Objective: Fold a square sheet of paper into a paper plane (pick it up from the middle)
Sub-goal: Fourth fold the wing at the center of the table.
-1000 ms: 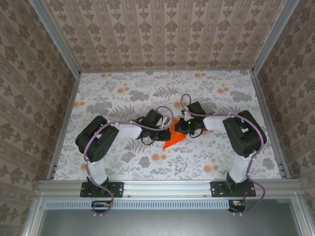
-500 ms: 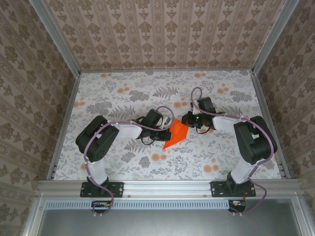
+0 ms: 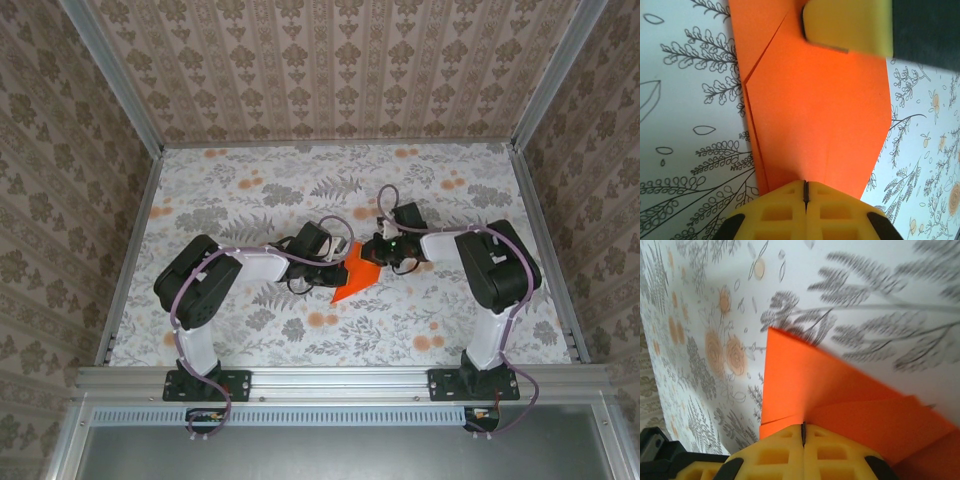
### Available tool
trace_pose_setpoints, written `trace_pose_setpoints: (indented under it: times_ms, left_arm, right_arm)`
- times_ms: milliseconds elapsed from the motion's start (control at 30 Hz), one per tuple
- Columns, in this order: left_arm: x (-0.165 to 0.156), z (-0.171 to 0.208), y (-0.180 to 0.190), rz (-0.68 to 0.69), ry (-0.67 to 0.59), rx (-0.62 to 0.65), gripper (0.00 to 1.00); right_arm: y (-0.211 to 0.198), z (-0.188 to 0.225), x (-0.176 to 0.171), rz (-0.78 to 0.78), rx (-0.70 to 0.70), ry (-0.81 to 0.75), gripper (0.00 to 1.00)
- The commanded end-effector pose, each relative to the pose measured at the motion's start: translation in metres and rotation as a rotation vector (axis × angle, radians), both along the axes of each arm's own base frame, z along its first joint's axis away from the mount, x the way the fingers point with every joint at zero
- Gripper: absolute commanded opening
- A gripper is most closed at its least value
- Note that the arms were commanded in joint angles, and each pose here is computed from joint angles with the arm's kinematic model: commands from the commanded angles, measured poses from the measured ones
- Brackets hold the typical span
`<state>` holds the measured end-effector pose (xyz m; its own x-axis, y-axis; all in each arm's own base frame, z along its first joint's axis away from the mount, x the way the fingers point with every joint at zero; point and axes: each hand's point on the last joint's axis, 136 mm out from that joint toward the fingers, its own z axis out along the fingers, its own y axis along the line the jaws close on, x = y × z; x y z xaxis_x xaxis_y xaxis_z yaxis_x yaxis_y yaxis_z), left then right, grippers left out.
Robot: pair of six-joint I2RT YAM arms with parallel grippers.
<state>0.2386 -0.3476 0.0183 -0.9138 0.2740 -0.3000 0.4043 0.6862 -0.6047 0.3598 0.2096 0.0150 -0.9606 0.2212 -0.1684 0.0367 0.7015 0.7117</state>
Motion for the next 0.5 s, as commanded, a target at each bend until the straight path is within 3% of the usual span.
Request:
trace_pose_setpoints:
  times_ms: [0, 267, 467]
  left_arm:
    - [-0.053, -0.062, 0.05, -0.029, 0.197, 0.25, 0.0]
    - [-0.044, -0.057, 0.046, -0.028, 0.17, 0.232, 0.0]
    - [-0.039, -0.051, 0.039, -0.03, 0.149, 0.207, 0.0]
  right_arm:
    - [-0.049, -0.021, 0.021, -0.132, -0.106, 0.038, 0.0]
    - [-0.07, 0.039, 0.041, -0.198, -0.11, -0.109, 0.0]
    - [-0.032, 0.06, 0.007, -0.111, -0.028, -0.133, 0.0]
